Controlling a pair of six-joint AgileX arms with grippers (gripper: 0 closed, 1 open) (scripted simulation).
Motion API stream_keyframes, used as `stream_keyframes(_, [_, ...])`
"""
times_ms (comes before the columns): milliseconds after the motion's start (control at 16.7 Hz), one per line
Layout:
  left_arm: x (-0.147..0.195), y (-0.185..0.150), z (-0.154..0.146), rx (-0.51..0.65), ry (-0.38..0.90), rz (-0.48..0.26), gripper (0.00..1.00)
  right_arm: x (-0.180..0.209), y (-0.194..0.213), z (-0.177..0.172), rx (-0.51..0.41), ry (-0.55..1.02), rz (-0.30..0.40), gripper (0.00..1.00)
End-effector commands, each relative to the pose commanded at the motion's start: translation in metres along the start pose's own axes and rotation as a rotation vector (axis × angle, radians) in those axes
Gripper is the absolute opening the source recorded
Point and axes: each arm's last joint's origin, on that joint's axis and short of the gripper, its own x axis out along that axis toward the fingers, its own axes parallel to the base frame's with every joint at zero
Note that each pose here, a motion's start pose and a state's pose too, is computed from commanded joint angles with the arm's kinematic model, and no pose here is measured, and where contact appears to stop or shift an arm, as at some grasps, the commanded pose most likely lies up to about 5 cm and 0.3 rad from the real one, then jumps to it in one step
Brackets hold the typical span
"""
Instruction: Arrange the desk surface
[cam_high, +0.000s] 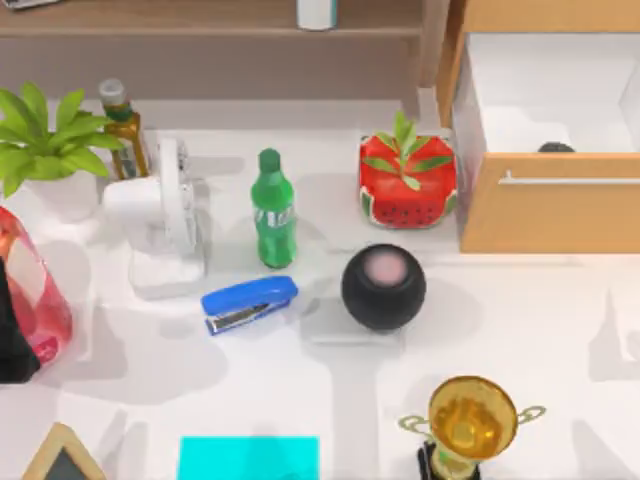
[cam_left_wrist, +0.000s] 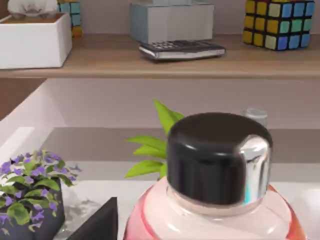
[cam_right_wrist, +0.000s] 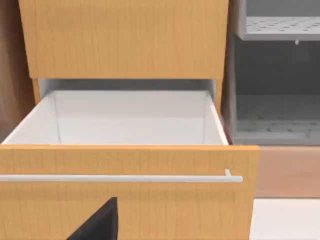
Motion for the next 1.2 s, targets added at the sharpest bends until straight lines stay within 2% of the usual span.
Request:
stream_keyframes(360, [0.0, 0.0, 0.0, 0.0, 0.0, 0.0, 1.0, 0.001, 0.001, 0.016, 0.023, 0.067, 0.004, 1.0])
stream_keyframes(720, [0.0, 0.0, 0.0, 0.0, 0.0, 0.0, 1.0, 0.026, 0.005, 0.079, 0.09, 0.326, 0.016, 1.0])
stream_keyframes(960, [0.0, 0.0, 0.0, 0.0, 0.0, 0.0, 1.0, 0.078, 0.014, 0.124, 0.129, 0.561, 0.019, 1.0])
stream_keyframes(1200, [0.0, 0.0, 0.0, 0.0, 0.0, 0.0, 1.0, 0.159, 0.029, 0.144, 0.146, 0.815, 0.009, 1.0])
